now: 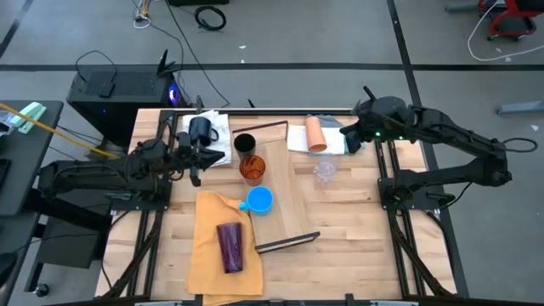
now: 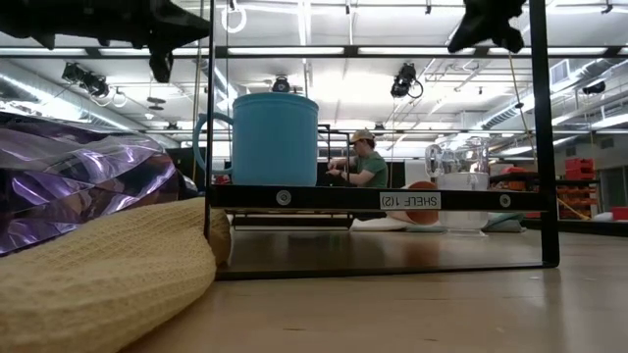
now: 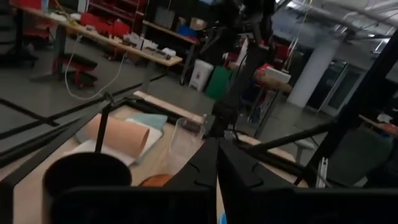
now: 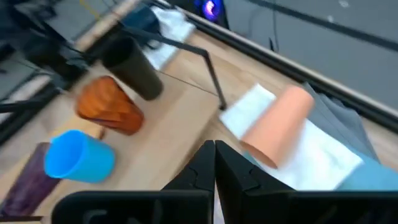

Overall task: Stack small to large cups/mugs on shelf
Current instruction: Put the transparent mug on the shelf

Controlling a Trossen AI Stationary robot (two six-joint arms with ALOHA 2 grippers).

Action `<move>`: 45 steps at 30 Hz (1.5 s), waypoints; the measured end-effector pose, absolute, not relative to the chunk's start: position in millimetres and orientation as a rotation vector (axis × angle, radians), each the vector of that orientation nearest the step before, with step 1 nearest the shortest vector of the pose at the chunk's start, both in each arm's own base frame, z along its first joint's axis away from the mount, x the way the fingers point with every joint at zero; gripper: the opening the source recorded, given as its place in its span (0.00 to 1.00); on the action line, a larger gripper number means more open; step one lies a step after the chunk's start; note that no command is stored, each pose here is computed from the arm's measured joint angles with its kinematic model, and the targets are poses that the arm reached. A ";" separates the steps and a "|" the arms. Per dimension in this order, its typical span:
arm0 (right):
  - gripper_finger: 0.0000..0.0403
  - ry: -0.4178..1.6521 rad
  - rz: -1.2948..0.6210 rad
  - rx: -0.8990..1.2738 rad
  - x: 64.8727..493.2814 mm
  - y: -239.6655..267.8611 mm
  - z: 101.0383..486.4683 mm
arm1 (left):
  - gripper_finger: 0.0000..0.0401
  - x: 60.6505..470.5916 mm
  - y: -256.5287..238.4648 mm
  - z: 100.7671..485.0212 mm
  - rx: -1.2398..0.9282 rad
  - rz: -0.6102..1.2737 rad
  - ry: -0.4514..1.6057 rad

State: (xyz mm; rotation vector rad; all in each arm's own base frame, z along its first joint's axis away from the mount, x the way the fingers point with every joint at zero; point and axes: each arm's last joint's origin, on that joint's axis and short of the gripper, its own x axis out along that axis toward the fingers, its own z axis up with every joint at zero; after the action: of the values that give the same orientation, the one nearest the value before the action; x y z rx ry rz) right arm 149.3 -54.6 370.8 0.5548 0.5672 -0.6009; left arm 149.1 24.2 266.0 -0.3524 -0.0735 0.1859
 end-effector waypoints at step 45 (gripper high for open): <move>0.56 1.319 -0.677 0.782 212.7 -103.7 272.5 | 0.07 142.3 19.2 268.3 -0.428 0.047 -0.059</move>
State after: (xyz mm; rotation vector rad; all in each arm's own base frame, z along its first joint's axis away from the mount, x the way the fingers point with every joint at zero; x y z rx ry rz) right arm 212.7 -103.7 272.5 0.7824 1.3187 -0.6772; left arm 142.3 19.2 268.3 -0.4278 -0.0593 0.0467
